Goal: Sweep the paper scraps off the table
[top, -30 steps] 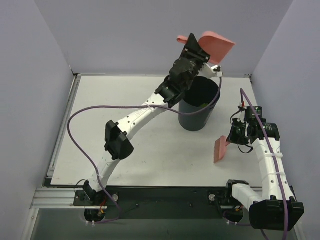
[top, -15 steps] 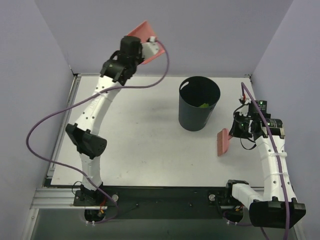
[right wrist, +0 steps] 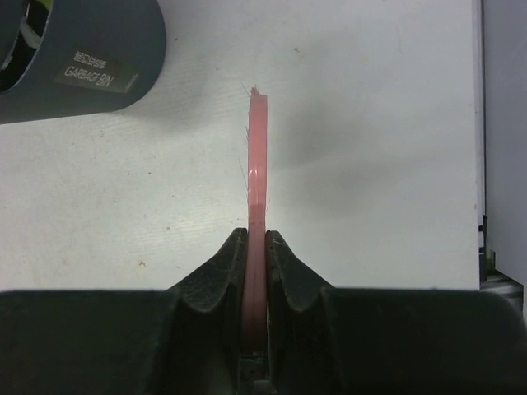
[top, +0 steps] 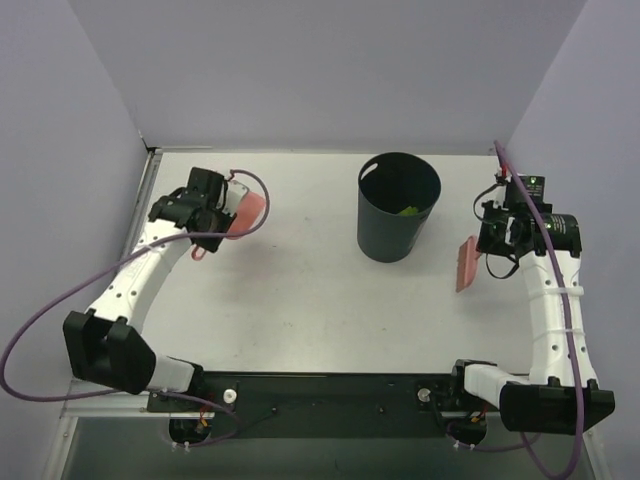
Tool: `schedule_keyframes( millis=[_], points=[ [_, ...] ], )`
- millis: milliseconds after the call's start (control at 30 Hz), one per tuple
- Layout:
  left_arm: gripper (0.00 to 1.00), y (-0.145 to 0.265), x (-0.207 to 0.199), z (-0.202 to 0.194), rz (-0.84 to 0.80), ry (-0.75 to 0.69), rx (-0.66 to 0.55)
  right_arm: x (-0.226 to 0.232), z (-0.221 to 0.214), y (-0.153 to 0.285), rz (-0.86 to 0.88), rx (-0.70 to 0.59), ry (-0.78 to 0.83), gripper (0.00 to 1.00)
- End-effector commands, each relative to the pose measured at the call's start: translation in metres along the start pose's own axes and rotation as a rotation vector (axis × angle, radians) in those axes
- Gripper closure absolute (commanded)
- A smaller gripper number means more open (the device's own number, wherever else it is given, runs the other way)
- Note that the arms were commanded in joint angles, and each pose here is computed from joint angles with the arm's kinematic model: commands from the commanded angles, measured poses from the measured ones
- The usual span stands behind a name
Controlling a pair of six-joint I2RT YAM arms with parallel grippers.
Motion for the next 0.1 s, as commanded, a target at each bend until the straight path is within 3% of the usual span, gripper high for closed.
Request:
schedule_keyframes(
  millis=[0,67],
  points=[
    [1.00,-0.0005,0.0016,-0.0146,0.004,0.122,-0.073,-0.0059,-0.0050,0.0011,-0.062,0.036,0.034,1.00],
    [1.00,-0.0055,0.0030,-0.0214,0.012,0.120,-0.053,-0.0066,-0.0044,-0.0011,-0.060,0.028,0.056,1.00]
  ],
)
Point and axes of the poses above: each gripper's point midway between its finger pads, its own y axis back along the fingers, its own x axis along the line the jaws close on, z = x × y, the point moved 10 cm from there along y, back along the fingers, and after that the axes turned 4 degrees about -y, right-handed, at the moved point
